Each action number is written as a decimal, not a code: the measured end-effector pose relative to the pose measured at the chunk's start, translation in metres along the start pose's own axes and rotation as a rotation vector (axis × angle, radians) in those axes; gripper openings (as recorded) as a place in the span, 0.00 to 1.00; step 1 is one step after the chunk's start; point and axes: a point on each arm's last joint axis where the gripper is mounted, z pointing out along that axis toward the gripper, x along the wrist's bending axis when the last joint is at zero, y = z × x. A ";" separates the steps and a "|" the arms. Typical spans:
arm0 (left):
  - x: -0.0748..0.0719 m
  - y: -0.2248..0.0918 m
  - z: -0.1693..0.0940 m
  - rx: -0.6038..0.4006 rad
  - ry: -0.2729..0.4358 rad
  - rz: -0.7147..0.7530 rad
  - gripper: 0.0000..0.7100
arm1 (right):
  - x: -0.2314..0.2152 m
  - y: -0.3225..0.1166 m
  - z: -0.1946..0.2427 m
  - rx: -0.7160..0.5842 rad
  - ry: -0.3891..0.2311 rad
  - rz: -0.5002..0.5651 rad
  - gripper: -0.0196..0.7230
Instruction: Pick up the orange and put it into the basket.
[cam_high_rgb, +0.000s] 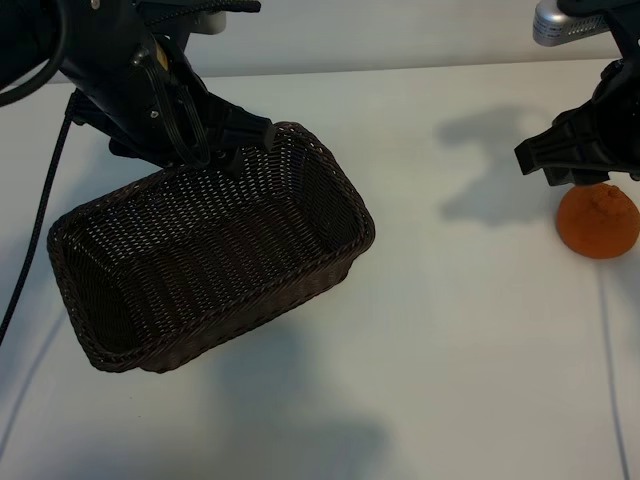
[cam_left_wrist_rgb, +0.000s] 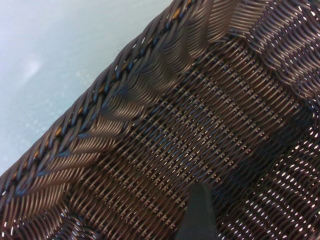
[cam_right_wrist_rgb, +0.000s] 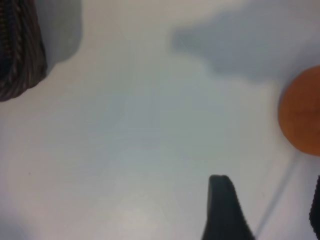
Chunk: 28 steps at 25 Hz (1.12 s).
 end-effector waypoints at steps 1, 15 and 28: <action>0.000 0.000 0.000 0.000 0.000 0.000 0.83 | 0.000 0.000 0.000 0.000 0.000 0.000 0.58; 0.000 0.000 0.000 0.000 0.000 0.000 0.83 | 0.000 0.000 0.000 -0.001 0.001 0.000 0.56; 0.000 0.000 0.000 -0.002 -0.001 0.000 0.83 | 0.000 0.000 0.000 -0.003 0.001 0.001 0.56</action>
